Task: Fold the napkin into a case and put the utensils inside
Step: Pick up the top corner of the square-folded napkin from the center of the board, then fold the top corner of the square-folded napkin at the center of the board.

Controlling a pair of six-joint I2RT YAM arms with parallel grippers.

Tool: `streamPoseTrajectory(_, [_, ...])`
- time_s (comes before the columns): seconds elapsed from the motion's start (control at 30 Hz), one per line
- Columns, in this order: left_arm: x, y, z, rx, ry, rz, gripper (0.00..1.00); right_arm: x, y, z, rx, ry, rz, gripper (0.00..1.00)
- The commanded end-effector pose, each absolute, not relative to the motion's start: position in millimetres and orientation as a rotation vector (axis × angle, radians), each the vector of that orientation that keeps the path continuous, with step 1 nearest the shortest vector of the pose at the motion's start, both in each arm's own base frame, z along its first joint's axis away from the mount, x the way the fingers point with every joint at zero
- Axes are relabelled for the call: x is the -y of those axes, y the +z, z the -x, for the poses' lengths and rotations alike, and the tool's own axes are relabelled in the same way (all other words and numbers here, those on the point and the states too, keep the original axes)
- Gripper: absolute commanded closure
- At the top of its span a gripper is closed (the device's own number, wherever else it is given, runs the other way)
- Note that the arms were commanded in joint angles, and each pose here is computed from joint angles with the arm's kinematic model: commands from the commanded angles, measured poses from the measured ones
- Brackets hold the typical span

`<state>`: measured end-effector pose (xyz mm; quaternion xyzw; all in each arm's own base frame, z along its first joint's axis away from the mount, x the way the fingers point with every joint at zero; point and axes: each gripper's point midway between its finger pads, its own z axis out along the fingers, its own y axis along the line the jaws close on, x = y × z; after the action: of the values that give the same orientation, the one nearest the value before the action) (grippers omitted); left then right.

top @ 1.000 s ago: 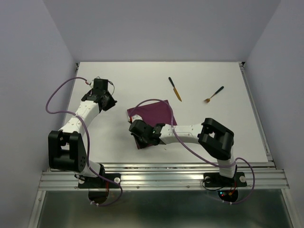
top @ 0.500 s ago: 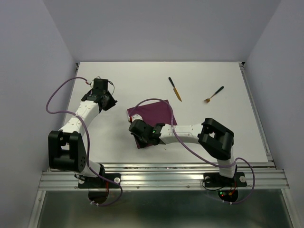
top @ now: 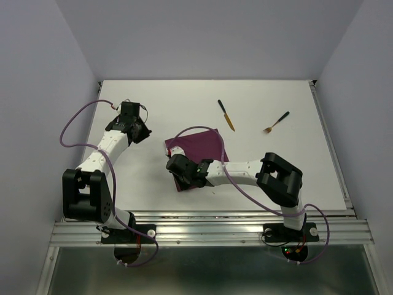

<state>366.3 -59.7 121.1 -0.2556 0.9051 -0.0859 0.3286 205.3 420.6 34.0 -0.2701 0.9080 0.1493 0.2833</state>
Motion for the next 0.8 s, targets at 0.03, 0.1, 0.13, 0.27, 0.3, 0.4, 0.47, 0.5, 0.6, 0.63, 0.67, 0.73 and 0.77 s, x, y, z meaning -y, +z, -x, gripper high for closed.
streamPoseTrajectory(0.03, [56.5, 122.4, -365.0, -2.355, -0.220, 0.649, 0.95, -432.3, 77.4, -217.8, -2.335, 0.435, 0.638, 0.94])
streamPoseTrajectory(0.1, [56.9, 122.2, -365.7, -2.355, -0.223, 0.650, 0.95, -432.2, 82.8, -220.1, -2.321, 0.434, 0.628, 0.94])
streamPoseTrajectory(0.13, [56.9, 122.7, -365.7, -2.353, -0.223, 0.650, 0.95, -429.9, 84.8, -225.6, -2.320, 0.433, 0.611, 0.94])
streamPoseTrajectory(0.27, [53.4, 121.9, -366.1, -2.353, -0.200, 0.647, 0.95, -419.7, 91.2, -240.3, -2.304, 0.404, 0.547, 0.94])
streamPoseTrajectory(0.3, [52.8, 121.4, -365.8, -2.357, -0.194, 0.640, 0.95, -414.3, 93.4, -248.2, -2.302, 0.392, 0.522, 0.94])
streamPoseTrajectory(0.4, [52.4, 119.3, -367.3, -2.361, -0.193, 0.642, 0.95, -400.6, 99.9, -267.5, -2.291, 0.371, 0.464, 0.94])
streamPoseTrajectory(0.47, [54.5, 118.2, -368.5, -2.367, -0.205, 0.638, 0.95, -394.2, 103.9, -278.6, -2.277, 0.372, 0.434, 0.94])
streamPoseTrajectory(0.5, [55.0, 118.2, -368.4, -2.368, -0.208, 0.637, 0.95, -386.2, 103.8, -290.1, -2.279, 0.364, 0.401, 0.94])
streamPoseTrajectory(0.6, [55.7, 117.3, -368.8, -2.369, -0.213, 0.630, 0.96, -374.5, 102.4, -309.7, -2.276, 0.349, 0.359, 0.94])
streamPoseTrajectory(0.63, [53.1, 115.7, -368.5, -2.371, -0.193, 0.632, 0.96, -362.9, 102.7, -323.6, -2.265, 0.304, 0.332, 0.94])
streamPoseTrajectory(0.67, [51.8, 116.8, -369.6, -2.370, -0.185, 0.632, 0.95, -356.1, 102.4, -331.9, -2.259, 0.278, 0.318, 0.94])
streamPoseTrajectory(0.73, [49.9, 116.4, -371.1, -2.375, -0.177, 0.627, 0.96, -346.4, 97.9, -347.5, -2.260, 0.237, 0.304, 0.94])
streamPoseTrajectory(0.77, [50.3, 116.9, -372.7, -2.376, -0.178, 0.625, 0.95, -336.5, 96.9, -359.1, -2.260, 0.218, 0.279, 0.94])
